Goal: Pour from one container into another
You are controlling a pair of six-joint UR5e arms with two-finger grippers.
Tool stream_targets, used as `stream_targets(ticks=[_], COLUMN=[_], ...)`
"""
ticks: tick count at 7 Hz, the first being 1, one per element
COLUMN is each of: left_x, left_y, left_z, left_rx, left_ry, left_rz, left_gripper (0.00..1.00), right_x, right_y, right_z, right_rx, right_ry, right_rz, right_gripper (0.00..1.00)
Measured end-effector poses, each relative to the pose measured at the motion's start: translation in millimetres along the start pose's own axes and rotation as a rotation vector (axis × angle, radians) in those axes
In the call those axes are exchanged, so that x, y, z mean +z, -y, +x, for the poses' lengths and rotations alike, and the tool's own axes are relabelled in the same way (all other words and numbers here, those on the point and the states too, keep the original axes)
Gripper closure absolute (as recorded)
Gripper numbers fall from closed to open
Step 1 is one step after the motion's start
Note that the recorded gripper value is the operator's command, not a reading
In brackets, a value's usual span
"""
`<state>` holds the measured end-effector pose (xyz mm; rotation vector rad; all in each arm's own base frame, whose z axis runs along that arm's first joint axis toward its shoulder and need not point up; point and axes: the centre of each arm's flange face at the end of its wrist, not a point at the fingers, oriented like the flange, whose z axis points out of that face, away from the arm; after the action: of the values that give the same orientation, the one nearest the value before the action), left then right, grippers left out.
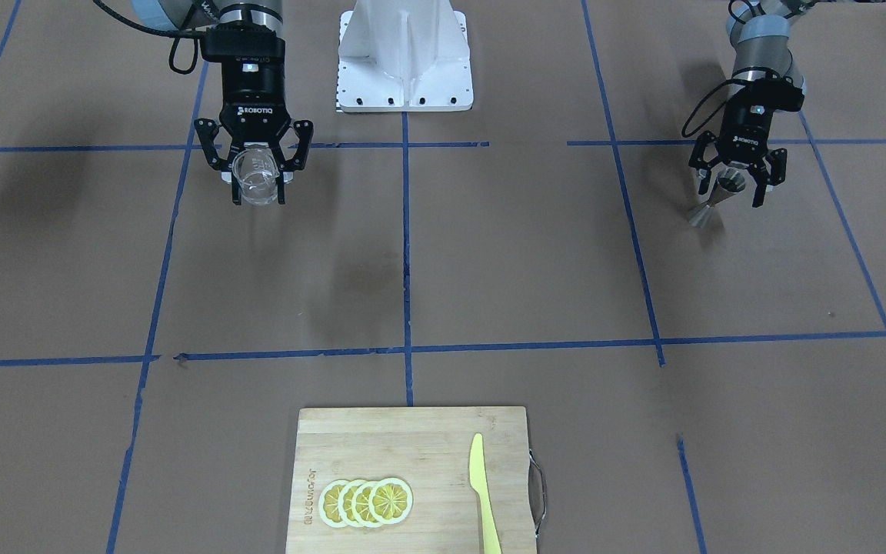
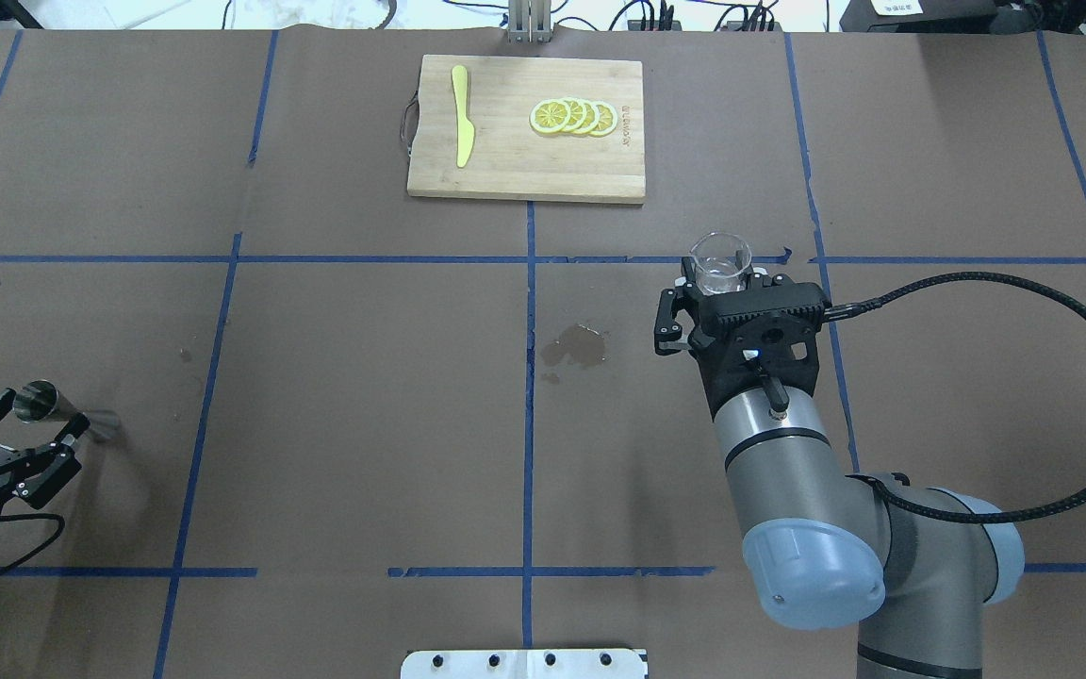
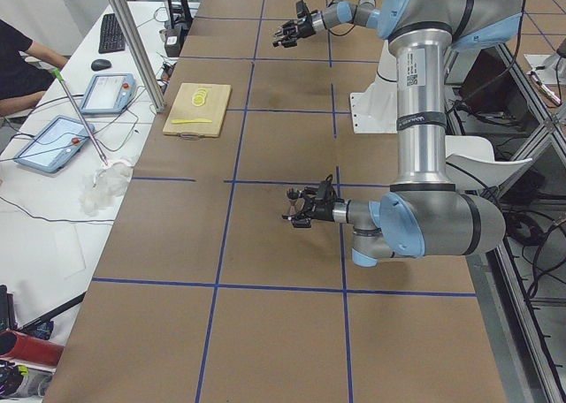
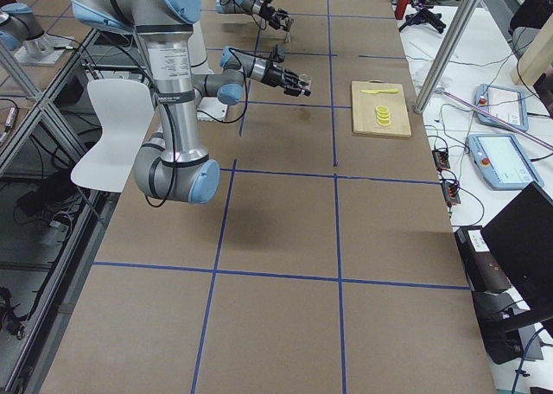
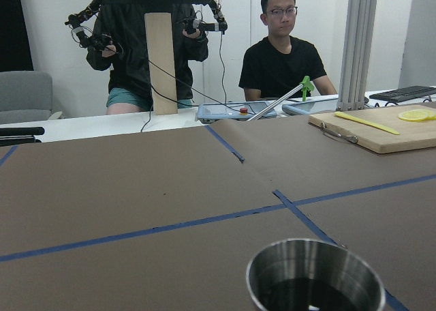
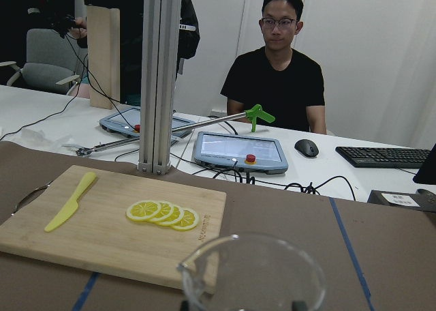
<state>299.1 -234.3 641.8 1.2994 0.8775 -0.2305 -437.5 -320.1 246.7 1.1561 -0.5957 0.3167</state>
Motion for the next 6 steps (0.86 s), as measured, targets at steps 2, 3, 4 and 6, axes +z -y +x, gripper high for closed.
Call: stream_targets(ticks=[2, 3, 4, 6], left_x=[-18, -30, -40, -58], left_y=[-4, -2, 2, 18], left_z=[7, -4, -21, -65], left_rx=[-0.027, -0.028, -0.017, -0.014], left_ry=[-0.036, -0.038, -0.03, -0.001], left_rz=[-0.01, -0.012, -0.012, 0.012], left_gripper=[0.0, 0.0, 0.0, 0.0], right_x=[0, 0, 0, -1], right_y=[0, 1, 1, 1], right_z=[0, 0, 0, 0], right_rx=[0.001, 0.001, 0.002, 0.002], right_ry=[0.001, 0.001, 0.001, 0.001], right_rz=[0.0, -0.001, -0.001, -0.001], right_gripper=[1.0, 1.0, 1.0, 1.0])
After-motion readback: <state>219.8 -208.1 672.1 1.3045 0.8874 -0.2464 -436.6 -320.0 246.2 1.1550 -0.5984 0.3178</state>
